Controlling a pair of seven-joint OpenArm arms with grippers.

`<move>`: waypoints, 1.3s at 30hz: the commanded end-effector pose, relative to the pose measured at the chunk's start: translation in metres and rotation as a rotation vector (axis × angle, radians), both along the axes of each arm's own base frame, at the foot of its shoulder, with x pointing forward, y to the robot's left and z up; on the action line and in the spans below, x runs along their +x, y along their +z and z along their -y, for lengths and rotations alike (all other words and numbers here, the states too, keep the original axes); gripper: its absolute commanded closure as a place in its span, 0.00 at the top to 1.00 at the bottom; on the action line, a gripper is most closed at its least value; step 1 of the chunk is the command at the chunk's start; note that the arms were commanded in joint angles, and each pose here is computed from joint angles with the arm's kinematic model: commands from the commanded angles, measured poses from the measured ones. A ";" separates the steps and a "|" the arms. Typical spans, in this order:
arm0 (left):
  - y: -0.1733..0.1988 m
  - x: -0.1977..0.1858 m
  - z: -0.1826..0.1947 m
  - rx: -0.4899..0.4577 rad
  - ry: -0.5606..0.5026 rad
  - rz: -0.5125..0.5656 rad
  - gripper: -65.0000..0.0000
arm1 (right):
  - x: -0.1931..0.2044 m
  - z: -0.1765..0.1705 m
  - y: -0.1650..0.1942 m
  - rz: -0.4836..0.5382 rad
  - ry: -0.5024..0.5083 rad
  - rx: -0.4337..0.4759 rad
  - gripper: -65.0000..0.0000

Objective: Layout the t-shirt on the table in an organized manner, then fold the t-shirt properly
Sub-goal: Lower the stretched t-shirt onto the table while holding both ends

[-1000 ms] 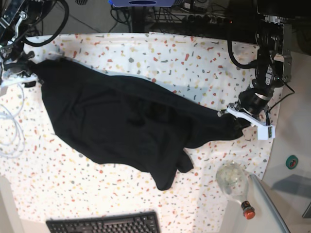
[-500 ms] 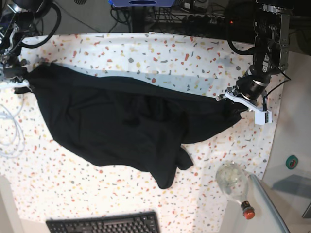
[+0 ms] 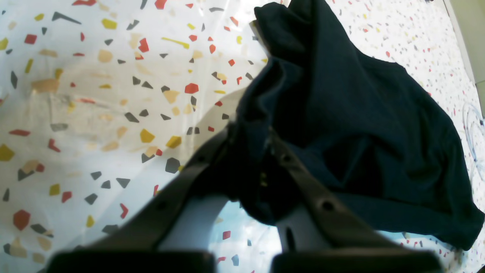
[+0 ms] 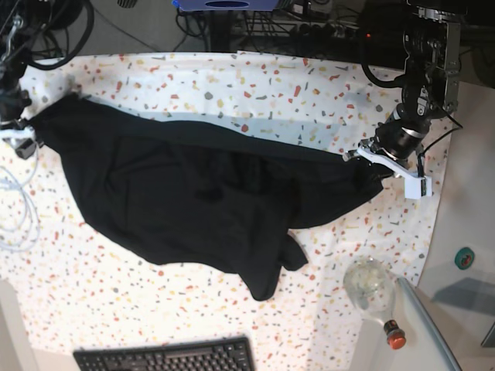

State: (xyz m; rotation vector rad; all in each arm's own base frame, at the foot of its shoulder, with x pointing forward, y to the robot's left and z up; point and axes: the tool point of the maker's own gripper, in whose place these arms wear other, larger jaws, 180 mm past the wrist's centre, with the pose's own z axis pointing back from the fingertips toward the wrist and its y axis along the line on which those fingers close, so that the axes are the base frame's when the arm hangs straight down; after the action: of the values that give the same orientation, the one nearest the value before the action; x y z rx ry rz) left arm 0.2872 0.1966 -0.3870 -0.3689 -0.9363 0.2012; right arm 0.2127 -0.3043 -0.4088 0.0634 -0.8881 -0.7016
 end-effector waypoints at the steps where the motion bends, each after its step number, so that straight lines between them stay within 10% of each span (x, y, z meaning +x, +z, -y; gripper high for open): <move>1: 0.013 0.008 -0.003 0.003 0.003 0.049 0.00 | -0.002 0.003 0.010 0.033 -0.002 -0.009 0.45; 8: 0.013 0.008 -0.003 0.003 0.003 0.049 0.00 | -0.036 -0.025 -0.025 -0.072 -0.024 0.129 0.45; 39: -0.001 0.003 -0.009 0.003 0.019 0.009 0.00 | -0.023 -0.022 -0.067 -0.135 -0.041 0.220 0.45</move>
State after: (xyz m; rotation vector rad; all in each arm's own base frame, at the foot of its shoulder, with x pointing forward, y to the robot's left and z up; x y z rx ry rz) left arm 0.2821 0.2018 -0.4008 -0.3568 -0.9014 0.2213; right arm 0.1811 -0.2773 -0.4854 0.1931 -0.6388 -0.8460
